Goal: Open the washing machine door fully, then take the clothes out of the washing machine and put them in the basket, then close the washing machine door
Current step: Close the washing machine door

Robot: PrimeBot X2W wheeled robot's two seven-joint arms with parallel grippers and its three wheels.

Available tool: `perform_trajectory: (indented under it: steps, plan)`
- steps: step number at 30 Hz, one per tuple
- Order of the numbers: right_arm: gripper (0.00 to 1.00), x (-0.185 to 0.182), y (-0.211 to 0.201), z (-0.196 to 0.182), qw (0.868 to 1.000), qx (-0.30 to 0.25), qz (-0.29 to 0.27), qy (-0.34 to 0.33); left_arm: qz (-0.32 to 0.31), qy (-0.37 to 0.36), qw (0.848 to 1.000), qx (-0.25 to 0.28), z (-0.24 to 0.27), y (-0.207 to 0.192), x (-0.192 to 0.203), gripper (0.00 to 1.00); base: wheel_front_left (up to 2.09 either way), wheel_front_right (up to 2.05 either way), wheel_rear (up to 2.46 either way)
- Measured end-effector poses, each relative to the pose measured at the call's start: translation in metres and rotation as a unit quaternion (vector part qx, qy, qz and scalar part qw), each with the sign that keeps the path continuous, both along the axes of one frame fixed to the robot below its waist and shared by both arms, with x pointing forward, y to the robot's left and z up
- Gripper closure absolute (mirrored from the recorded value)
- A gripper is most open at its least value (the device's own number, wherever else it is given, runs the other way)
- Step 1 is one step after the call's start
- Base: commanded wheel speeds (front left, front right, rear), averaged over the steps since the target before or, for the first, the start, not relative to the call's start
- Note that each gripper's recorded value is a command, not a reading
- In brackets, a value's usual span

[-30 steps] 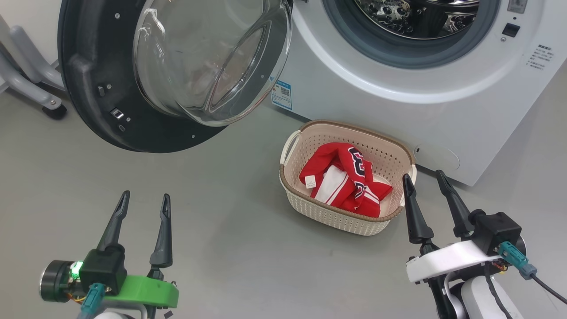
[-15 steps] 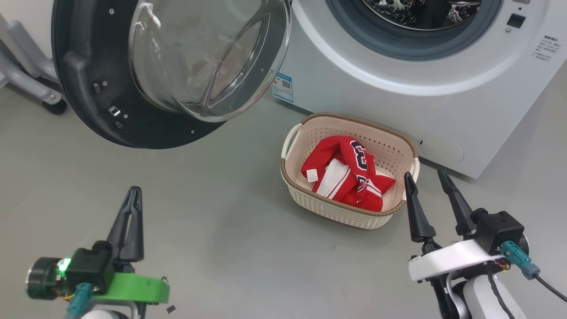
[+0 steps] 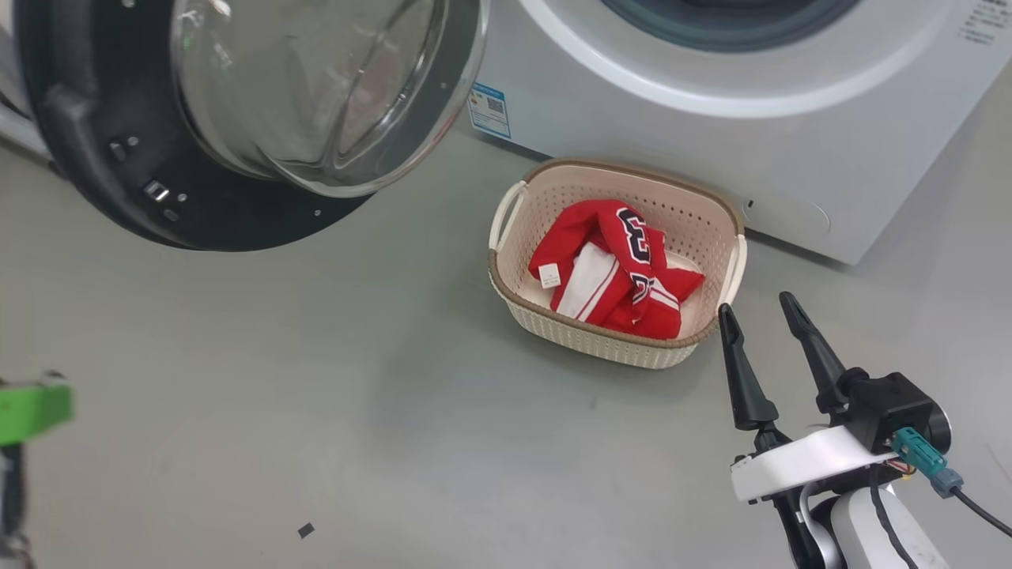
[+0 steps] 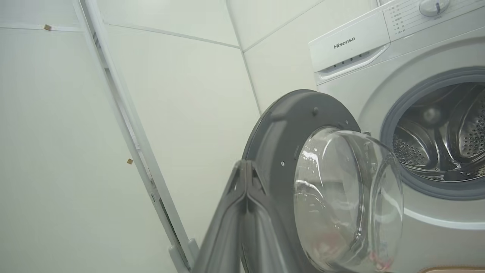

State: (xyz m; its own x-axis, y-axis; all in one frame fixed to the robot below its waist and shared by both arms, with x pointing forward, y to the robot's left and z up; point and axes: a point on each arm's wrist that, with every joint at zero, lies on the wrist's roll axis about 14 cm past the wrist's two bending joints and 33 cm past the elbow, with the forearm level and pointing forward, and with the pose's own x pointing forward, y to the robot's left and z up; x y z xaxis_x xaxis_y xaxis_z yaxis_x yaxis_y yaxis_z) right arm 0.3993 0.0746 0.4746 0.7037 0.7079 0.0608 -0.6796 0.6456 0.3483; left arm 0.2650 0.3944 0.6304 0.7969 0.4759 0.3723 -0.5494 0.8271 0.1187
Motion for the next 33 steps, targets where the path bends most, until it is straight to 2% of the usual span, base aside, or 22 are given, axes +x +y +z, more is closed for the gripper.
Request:
perform_trajectory:
  steps: [4, 9, 13, 18, 22, 26, 29, 33]
  plan:
    - [0.0, 0.004, -0.009, -0.009, 1.0, -0.011, -0.007, 0.007, 0.012, -0.031, 0.999, 0.019, 0.032, 0.026, 0.008, 1.0, 0.0, 0.0, 0.0]
    - [0.0, 0.012, -0.017, -0.01, 1.0, -0.008, -0.023, 0.007, 0.032, -0.06, 0.998, -0.007, 0.051, 0.057, 0.014, 1.0, 0.0, 0.0, 0.0]
    - [0.0, 0.022, -0.028, -0.012, 0.999, -0.007, -0.041, 0.006, 0.059, -0.1, 0.991, -0.069, 0.063, 0.095, 0.019, 1.0, 0.0, 0.0, 0.0]
    - [0.0, 0.029, -0.04, -0.019, 0.998, -0.01, -0.058, 0.011, 0.092, -0.109, 0.976, -0.163, 0.043, 0.131, 0.028, 1.0, 0.0, 0.0, 0.0]
    - [0.0, 0.032, -0.048, -0.024, 0.997, -0.013, -0.07, 0.016, 0.116, -0.132, 0.939, -0.296, 0.005, 0.155, 0.036, 1.0, 0.0, 0.0, 0.0]
    - [0.0, 0.035, -0.059, -0.027, 0.996, -0.018, -0.085, 0.019, 0.141, -0.133, 0.899, -0.392, -0.031, 0.166, 0.043, 1.0, 0.0, 0.0, 0.0]
    - [0.0, 0.036, -0.067, -0.031, 0.995, -0.022, -0.095, 0.024, 0.152, -0.146, 0.874, -0.438, -0.042, 0.173, 0.05, 1.0, 0.0, 0.0, 0.0]
    - [0.0, 0.036, -0.074, -0.034, 0.994, -0.026, -0.105, 0.028, 0.134, -0.164, 0.84, -0.499, -0.056, 0.171, 0.069, 1.0, 0.0, 0.0, 0.0]
